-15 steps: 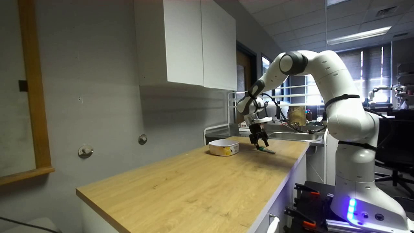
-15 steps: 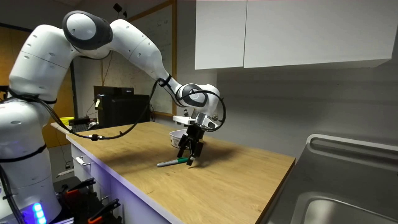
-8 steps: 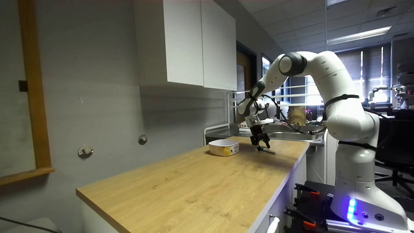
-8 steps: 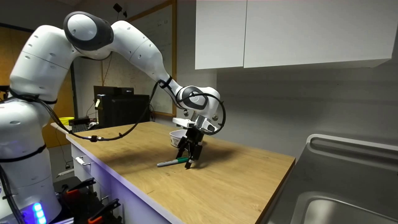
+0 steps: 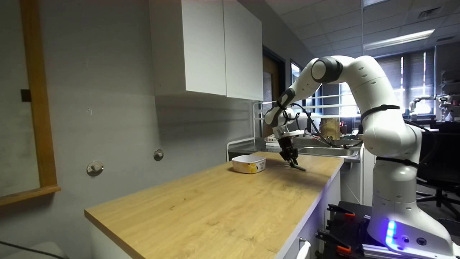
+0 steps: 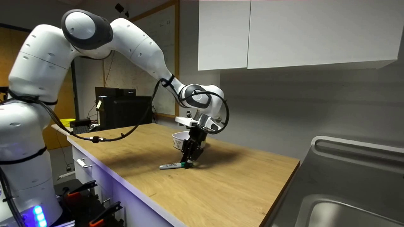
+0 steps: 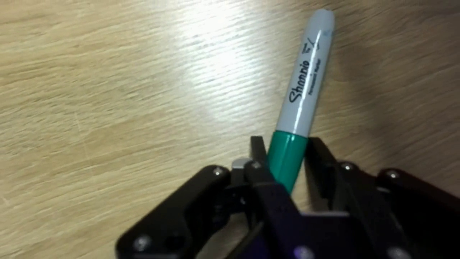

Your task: Put the marker in the bowl

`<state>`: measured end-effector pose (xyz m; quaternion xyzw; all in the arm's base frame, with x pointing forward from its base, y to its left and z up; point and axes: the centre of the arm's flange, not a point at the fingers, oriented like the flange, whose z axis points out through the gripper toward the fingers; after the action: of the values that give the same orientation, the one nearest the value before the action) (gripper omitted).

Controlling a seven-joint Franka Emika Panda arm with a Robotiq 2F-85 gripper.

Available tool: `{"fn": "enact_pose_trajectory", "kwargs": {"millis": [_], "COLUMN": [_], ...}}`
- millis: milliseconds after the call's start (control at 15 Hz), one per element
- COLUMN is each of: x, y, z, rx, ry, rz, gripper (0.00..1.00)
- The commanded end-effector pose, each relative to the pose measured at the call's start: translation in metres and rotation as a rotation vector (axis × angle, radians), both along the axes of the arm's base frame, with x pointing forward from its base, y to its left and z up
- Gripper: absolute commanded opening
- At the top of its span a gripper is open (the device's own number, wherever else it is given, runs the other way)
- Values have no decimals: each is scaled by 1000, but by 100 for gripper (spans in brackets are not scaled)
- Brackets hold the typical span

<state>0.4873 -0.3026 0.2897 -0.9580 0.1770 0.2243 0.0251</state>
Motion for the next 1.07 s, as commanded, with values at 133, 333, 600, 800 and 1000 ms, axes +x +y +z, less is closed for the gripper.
{"fn": "enact_pose_trajectory", "kwargs": {"millis": [133, 333, 600, 800, 1000], "x": [-4, -3, 1, 5, 7], "y": [0, 5, 23, 44, 71], "z": [-3, 2, 28, 61, 103], "rx": [28, 20, 1, -23, -50], "ry": [4, 3, -33, -83, -144], "rz": [0, 0, 27, 62, 97], "gripper": [10, 11, 11, 11, 11]}}
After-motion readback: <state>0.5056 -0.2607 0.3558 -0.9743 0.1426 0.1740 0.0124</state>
